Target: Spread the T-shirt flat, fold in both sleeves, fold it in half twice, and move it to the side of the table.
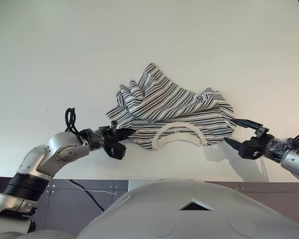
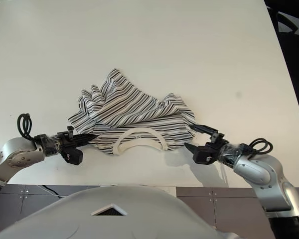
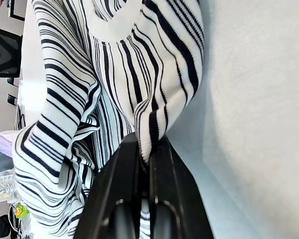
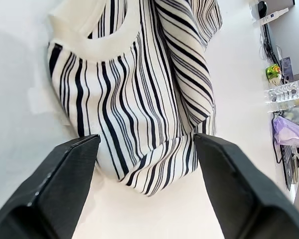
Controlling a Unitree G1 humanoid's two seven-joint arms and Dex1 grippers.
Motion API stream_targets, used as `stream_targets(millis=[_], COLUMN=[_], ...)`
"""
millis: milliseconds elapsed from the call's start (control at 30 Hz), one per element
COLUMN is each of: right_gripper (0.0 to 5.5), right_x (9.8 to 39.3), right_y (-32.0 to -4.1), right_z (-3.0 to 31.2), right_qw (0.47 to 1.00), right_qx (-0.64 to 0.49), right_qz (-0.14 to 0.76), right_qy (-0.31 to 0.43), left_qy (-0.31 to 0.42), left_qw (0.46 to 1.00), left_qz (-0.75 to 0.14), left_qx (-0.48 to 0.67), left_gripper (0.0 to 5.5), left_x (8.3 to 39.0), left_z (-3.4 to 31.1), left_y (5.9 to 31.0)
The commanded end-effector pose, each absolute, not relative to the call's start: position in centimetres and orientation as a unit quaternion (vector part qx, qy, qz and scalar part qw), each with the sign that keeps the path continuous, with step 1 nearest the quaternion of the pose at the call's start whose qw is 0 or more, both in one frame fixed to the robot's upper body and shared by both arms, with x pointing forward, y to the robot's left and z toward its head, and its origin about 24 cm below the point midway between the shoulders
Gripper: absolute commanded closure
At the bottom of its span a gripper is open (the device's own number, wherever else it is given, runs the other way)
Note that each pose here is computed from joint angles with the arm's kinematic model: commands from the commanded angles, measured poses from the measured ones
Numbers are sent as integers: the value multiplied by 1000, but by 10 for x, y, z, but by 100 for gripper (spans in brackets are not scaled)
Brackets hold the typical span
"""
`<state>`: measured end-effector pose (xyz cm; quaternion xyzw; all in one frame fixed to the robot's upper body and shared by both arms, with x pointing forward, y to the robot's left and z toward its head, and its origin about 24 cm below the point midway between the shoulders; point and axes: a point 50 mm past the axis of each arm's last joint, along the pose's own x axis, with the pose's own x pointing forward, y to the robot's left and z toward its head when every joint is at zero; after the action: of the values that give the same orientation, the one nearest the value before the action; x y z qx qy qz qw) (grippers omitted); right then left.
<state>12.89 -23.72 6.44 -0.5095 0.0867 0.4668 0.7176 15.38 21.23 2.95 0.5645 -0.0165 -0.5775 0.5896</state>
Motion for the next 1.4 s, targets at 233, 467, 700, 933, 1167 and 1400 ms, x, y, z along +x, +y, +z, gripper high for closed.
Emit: stream_targets(millis=[233, 467, 700, 933, 1167, 1400], right_gripper=[206, 206, 206, 206, 226, 361], right_x=[141, 163, 157, 151, 154, 155], right_y=[-256, -242, -232, -227, -220, -220], right_z=[51, 44, 43, 40, 26, 17], right_qw=[634, 595, 591, 592, 572, 535], right_qx=[-595, -641, -633, -627, -635, -651], right_qz=[477, 482, 500, 507, 520, 539], right_qy=[129, 53, 14, 3, -10, -11], left_qy=[25, 15, 10, 6, 1, -1], left_qw=[571, 573, 577, 579, 579, 581], left_qz=[-575, -572, -568, -564, -563, -558], left_qx=[586, 586, 587, 589, 589, 592], left_gripper=[536, 536, 536, 536, 540, 540], left_x=[146, 145, 146, 149, 152, 154], left_z=[23, 25, 27, 28, 30, 31], left_y=[228, 226, 225, 225, 226, 229])
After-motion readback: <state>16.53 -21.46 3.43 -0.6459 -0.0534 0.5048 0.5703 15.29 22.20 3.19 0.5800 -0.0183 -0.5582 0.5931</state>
